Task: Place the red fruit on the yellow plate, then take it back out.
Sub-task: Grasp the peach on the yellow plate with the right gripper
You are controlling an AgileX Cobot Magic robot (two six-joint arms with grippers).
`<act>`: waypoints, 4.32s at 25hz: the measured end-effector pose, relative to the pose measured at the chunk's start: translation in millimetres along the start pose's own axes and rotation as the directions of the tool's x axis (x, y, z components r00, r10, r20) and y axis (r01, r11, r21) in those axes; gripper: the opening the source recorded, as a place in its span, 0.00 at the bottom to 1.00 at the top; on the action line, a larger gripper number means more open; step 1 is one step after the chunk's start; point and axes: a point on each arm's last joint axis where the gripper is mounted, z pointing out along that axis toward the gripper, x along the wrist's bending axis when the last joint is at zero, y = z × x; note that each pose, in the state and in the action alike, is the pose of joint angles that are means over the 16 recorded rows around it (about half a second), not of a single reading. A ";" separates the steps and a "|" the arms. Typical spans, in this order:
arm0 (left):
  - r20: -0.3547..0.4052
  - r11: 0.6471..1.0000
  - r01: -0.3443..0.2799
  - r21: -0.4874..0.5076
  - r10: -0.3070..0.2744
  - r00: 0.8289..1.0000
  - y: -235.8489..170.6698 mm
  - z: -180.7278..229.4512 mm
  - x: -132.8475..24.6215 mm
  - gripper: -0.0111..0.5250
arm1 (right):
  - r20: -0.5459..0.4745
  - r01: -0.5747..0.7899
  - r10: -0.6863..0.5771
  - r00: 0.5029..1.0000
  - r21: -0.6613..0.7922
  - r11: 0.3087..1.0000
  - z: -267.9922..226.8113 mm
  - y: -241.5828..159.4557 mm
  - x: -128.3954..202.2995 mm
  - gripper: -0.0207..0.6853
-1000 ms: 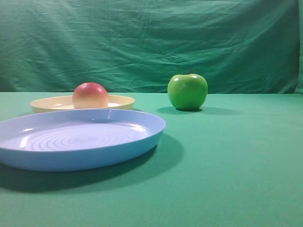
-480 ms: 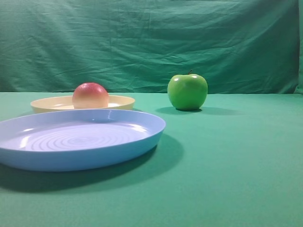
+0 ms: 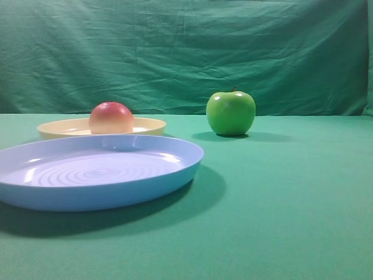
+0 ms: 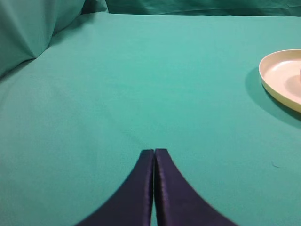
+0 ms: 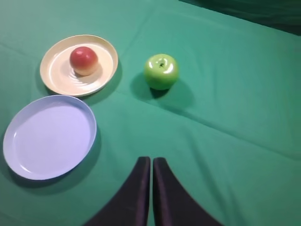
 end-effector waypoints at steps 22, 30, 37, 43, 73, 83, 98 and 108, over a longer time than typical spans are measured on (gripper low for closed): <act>0.000 1.000 0.000 0.000 0.000 1.000 0.0 0.0 0.0 0.02 | 0.311 -0.058 0.244 0.919 -0.503 0.862 30.9 -158.9 -25.0 0.03; 0.000 1.000 0.000 0.000 0.000 1.000 0.0 0.0 0.0 0.02 | 0.356 -0.079 0.277 0.892 -0.481 0.873 63.5 -213.8 -24.4 0.03; 0.000 1.000 0.000 0.000 0.000 1.000 0.0 0.0 0.0 0.02 | 0.359 -0.136 0.298 0.884 -0.413 0.901 84.8 -242.2 -24.5 0.03; 0.000 1.000 0.000 0.000 0.000 1.000 0.0 0.0 0.0 0.02 | 0.345 -0.191 0.324 0.881 -0.366 0.911 91.7 -252.2 -23.6 0.03; 0.000 1.000 0.000 0.000 0.000 1.000 0.0 0.0 0.0 0.02 | 0.231 -0.112 0.232 0.945 -0.438 0.892 65.1 -183.4 -21.8 0.03; 0.000 1.000 0.000 0.000 0.000 1.000 0.0 0.0 0.0 0.02 | 0.120 -0.001 0.017 0.993 -0.131 0.991 65.2 -92.6 -17.2 0.03; 0.000 1.000 0.000 0.000 0.000 1.000 0.0 0.0 0.0 0.02 | -0.174 0.111 -0.080 0.982 0.175 0.978 157.5 -3.5 12.7 0.03; 0.000 1.000 0.000 0.000 0.000 1.000 0.0 0.0 0.0 0.02 | -0.382 0.139 -0.052 0.923 0.205 0.969 249.2 26.9 33.5 0.03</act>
